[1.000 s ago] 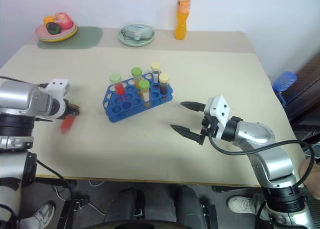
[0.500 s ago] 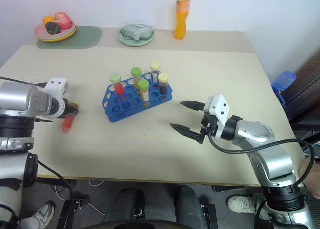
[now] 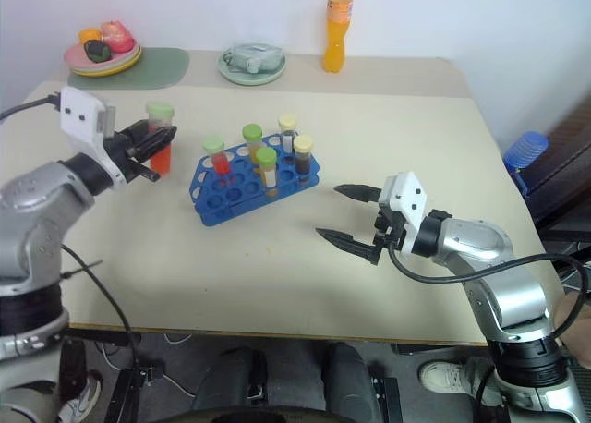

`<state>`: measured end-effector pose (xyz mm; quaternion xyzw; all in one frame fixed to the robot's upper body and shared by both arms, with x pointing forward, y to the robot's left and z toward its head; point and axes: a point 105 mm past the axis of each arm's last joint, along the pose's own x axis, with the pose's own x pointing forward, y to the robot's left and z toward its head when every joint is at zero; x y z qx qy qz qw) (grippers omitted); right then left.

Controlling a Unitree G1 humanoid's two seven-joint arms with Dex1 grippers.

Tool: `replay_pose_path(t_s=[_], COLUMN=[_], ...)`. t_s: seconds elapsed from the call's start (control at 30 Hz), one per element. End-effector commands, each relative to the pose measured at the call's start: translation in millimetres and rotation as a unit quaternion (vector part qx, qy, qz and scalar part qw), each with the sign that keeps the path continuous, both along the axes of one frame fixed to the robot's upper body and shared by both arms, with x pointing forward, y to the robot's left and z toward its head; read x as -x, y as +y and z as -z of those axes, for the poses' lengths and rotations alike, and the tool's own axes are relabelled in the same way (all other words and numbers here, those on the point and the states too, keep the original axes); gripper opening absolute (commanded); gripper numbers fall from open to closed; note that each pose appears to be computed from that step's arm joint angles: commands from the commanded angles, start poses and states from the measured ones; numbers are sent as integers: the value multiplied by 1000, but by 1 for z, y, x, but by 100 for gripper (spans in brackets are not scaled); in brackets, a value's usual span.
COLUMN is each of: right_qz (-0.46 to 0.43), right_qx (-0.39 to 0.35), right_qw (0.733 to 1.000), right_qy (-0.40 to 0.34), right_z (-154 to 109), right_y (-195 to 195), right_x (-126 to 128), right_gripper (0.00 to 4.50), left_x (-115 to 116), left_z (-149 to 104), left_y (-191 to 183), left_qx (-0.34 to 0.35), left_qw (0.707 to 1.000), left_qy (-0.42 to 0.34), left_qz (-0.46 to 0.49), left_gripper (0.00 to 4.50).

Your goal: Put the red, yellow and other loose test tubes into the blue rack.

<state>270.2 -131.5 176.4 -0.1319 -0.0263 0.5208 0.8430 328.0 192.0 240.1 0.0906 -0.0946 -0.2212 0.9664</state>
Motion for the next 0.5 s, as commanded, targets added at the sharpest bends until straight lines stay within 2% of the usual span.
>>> replay_pose_path(t_s=[0.03,0.3,0.5], right_qz=[6,24,35], right_qx=[-3,0,0], right_qw=[1000,999,999], right_qy=[-26,-33,-35], right_z=[-12,-14,-15], right_y=[-5,-11,-13], right_x=[2,3,6], right_gripper=[420,420,420], left_x=[10,9,6], left_z=[-15,-4,14], left_y=[-9,-41,-52], left_qx=[-9,19,15], left_qw=[997,983,976], left_qy=[-78,-138,-161], left_qz=[9,122,144], left_gripper=[81,81,81])
